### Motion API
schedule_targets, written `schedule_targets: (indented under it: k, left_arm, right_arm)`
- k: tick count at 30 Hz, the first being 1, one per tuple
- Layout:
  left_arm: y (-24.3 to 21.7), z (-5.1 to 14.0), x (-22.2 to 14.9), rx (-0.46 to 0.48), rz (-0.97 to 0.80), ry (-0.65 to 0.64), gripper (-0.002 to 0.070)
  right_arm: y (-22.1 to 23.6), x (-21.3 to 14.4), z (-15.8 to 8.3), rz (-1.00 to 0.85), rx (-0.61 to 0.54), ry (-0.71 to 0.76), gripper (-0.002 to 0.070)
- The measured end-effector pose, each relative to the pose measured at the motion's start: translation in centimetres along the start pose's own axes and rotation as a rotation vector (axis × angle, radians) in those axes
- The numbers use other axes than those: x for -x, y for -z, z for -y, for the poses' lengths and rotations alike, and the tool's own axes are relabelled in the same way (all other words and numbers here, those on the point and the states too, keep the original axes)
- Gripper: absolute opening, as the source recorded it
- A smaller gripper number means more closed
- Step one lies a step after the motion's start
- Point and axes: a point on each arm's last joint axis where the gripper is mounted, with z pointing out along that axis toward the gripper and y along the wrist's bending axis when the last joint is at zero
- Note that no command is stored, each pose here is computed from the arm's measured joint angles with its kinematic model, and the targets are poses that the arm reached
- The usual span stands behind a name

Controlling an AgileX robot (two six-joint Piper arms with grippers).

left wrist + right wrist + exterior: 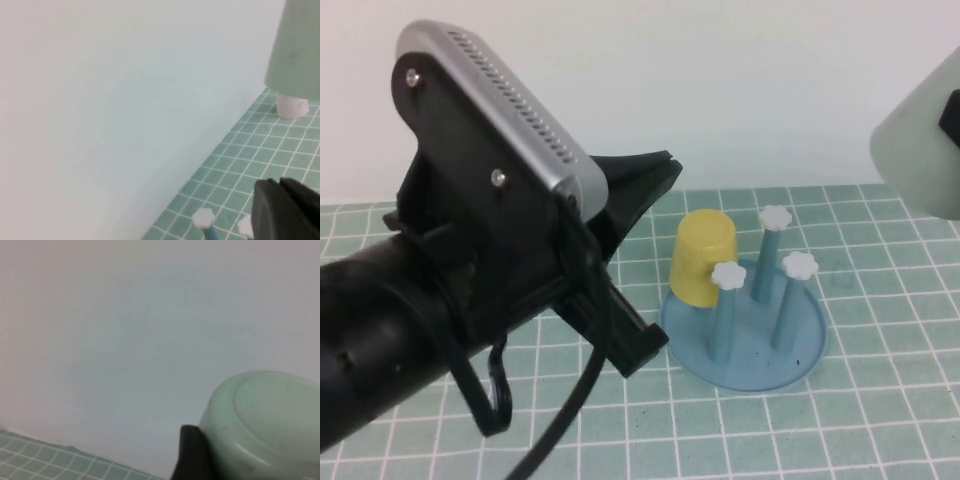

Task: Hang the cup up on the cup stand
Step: Place the cup on the cup holder

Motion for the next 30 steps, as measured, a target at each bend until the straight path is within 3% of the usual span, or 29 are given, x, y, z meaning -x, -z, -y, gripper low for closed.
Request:
schedule_targets:
  k: [3,7,9,17,21,28,30]
  left_arm:
    - [0.1,0.6,0.2,-0.065,0.029,-0.013,0.0001]
    - [-0.5,3.0,-0.6,-0.303,0.062,0.011,0.0000]
    - [-1.0,3.8,-1.3,-0.374,0.050,0.017,0.0000]
    - [-2.1,4.8,-2.2,-0.471,0.031,0.023,0.0000]
    - [-2.4,4.1,-2.5,-0.388,0.017,-0.083,0.0000]
    - [-2.9,0.8,-3.9,-0.033,-0.158,-0.285,0.0000]
    - [-2.9,0.1,-4.2,0.016,-0.189,-0.337,0.0000]
  right_arm:
    - [0.0,0.0,0.2,0.002,-0.017,0.041,0.0520]
    - [0.0,0.0,0.3,0.002,-0.032,0.050,0.0520]
    - [0.0,0.0,0.3,0.001,-0.032,0.047,0.0520]
    - [0.0,0.0,0.3,0.001,-0.037,0.048,0.0520]
    - [0.0,0.0,0.3,0.001,-0.038,0.047,0.0520]
    - [0.0,0.0,0.3,0.000,-0.038,0.058,0.0520]
    - [0.0,0.0,0.3,0.000,-0.038,0.064,0.0520]
